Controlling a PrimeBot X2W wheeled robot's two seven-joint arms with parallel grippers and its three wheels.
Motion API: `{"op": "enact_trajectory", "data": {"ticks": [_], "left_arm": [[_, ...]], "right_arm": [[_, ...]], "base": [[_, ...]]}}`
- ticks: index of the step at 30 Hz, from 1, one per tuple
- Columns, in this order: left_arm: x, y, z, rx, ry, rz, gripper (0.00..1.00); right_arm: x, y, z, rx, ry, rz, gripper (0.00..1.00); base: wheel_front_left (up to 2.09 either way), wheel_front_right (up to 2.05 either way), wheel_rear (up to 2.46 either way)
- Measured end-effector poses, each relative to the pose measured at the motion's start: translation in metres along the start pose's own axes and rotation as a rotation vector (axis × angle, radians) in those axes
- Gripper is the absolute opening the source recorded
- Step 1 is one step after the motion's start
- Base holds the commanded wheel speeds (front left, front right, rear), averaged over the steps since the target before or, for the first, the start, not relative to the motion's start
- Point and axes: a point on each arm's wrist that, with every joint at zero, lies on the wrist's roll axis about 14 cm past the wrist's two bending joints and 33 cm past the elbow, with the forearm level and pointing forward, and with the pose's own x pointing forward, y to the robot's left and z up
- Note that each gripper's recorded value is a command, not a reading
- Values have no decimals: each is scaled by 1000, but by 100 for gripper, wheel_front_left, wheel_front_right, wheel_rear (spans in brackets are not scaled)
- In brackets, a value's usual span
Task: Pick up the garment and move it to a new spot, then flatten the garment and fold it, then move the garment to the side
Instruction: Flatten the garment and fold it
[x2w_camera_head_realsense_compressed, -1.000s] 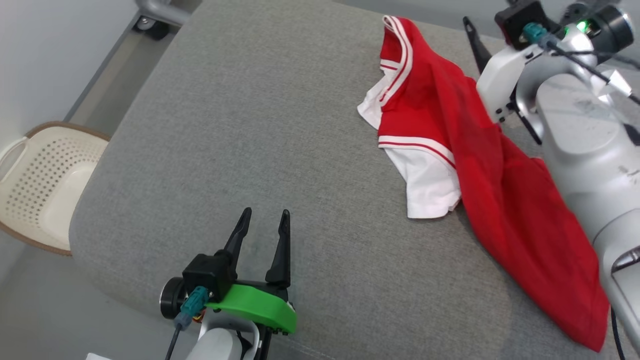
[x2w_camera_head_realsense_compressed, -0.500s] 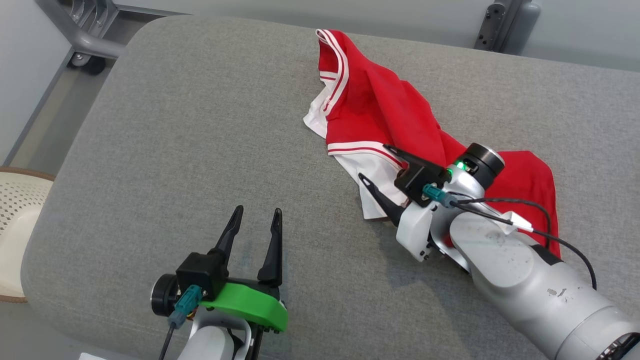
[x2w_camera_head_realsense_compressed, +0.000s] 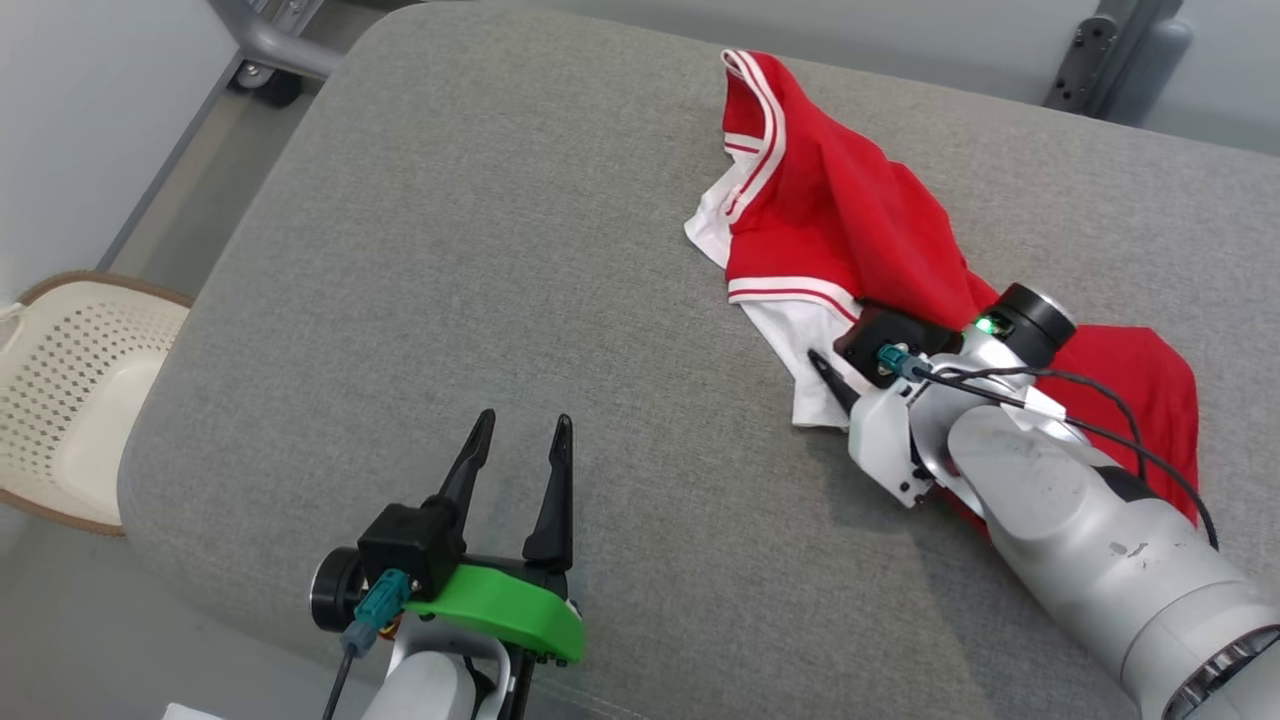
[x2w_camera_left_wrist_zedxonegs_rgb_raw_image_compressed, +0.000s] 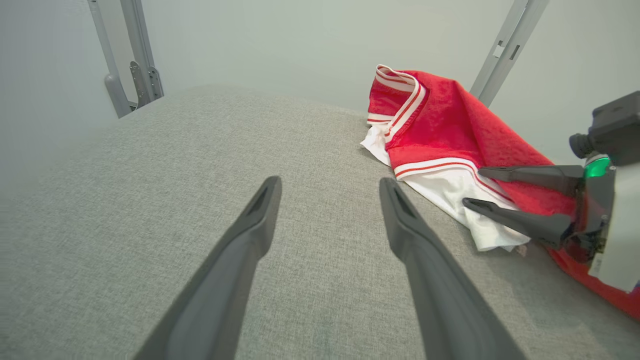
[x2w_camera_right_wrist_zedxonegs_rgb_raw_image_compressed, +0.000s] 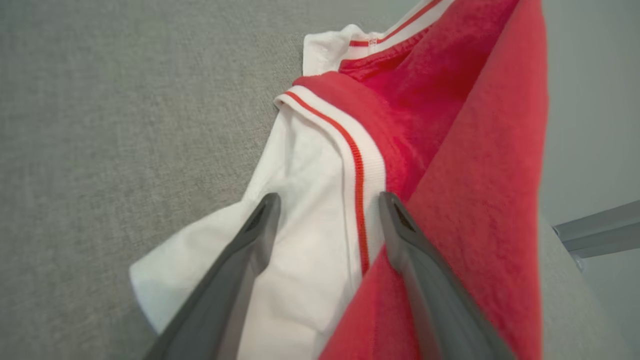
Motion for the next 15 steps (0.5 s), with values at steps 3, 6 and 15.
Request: {"op": "enact_trajectory", "data": {"ticks": [3, 6, 15], "left_arm": [[-4, 7, 1, -3, -3, 26, 100], [-9, 12, 3, -3, -7, 42, 100], [-15, 9, 5, -1, -19, 30, 100]], "right_arm": [[4, 0, -7, 0, 35, 0, 28], [5, 2, -6, 5, 36, 3, 0], [3, 22, 62, 67, -169, 14, 0]], "base": [[0, 0, 0], [0, 0, 0], [0, 0, 0]]}}
